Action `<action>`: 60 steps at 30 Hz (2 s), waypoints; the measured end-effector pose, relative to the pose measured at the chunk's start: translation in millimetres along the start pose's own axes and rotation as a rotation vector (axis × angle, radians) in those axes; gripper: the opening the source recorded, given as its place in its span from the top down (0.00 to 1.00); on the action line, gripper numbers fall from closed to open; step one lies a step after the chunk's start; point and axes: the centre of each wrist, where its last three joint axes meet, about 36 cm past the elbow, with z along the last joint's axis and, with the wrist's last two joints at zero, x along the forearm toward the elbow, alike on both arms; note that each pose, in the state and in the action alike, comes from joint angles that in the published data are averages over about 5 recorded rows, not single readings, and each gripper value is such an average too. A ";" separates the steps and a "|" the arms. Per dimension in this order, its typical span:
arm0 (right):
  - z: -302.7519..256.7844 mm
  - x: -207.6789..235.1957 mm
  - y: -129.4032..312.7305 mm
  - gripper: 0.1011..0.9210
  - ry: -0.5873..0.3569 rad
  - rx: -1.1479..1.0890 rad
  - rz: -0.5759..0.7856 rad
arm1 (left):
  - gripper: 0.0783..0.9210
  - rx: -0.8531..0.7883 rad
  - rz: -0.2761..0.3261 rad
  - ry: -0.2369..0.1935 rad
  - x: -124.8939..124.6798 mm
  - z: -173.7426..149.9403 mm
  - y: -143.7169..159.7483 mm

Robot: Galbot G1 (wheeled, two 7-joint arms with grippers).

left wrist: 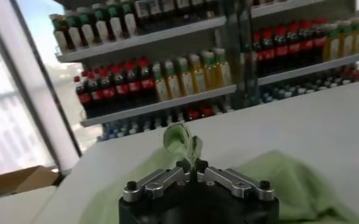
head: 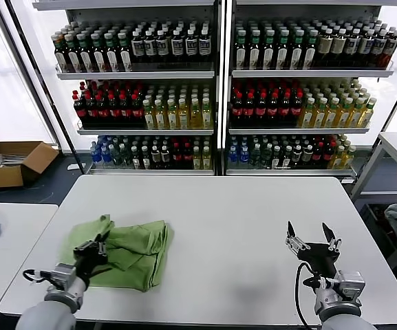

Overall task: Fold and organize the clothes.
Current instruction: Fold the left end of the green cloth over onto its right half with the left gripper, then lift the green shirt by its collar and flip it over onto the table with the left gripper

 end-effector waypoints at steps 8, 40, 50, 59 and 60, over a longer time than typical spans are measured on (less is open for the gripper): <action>0.5 10.4 1.8 0.12 0.006 0.005 0.006 | 0.97 0.006 0.074 -0.007 -7.2 -1.7 -38.0; 6.5 14.9 9.6 0.12 0.029 0.012 -0.008 | 0.51 0.243 0.276 0.036 -30.5 16.9 -117.7; 10.2 8.5 13.2 0.12 0.031 0.014 -0.027 | 0.17 0.455 0.355 -0.068 -2.3 -29.4 -106.1; 10.2 1.4 17.9 0.12 0.027 0.022 -0.057 | 0.12 0.336 0.196 -0.159 7.5 -42.0 -42.2; 10.2 0.6 18.0 0.12 0.026 0.023 -0.059 | 0.12 0.314 0.168 -0.154 6.0 -38.9 -34.3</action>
